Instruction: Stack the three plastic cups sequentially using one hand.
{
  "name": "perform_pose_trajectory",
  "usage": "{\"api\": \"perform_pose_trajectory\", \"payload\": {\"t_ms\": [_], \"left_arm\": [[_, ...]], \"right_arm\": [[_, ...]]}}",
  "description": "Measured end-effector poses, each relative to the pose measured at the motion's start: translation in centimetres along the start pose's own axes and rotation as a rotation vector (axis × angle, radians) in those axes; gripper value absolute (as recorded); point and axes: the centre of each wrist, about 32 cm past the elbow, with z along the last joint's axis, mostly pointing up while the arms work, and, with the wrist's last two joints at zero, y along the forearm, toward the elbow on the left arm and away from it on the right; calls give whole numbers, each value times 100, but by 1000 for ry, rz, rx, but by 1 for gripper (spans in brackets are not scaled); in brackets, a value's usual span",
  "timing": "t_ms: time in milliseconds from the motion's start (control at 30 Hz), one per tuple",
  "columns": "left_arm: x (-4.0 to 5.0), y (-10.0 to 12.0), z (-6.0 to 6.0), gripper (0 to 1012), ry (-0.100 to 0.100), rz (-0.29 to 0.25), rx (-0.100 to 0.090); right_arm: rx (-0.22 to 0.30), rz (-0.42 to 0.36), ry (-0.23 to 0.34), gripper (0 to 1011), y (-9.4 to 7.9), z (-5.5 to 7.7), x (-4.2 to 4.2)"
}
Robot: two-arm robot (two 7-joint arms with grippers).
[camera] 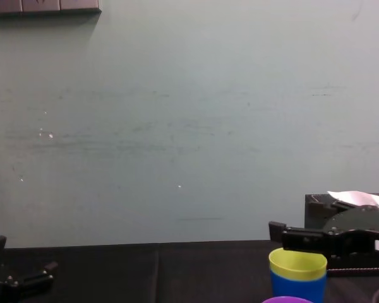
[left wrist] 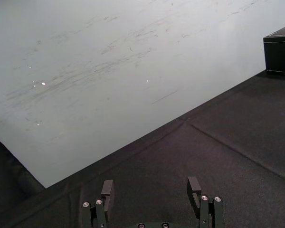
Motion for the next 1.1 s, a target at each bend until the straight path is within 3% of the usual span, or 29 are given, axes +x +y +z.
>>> {"api": "perform_pose_trajectory", "payload": {"t_ms": [300, 433, 567, 833, 1100], "left_arm": [[0, 0, 0, 1011, 0, 0, 0], [0, 0, 0, 1011, 0, 0, 0], [0, 0, 0, 1011, 0, 0, 0], [0, 0, 0, 1011, 0, 0, 0], [0, 0, 0, 1011, 0, 0, 0]], "right_arm": [[-21, 33, 6, 1004, -311, 80, -26], [-46, 50, -6, 1004, -499, 58, -91], [-68, 59, -10, 1004, -677, 0, -178], [-87, 73, 20, 1004, -868, -144, -296], [-99, 83, 55, 1004, -905, -323, -421]]}}
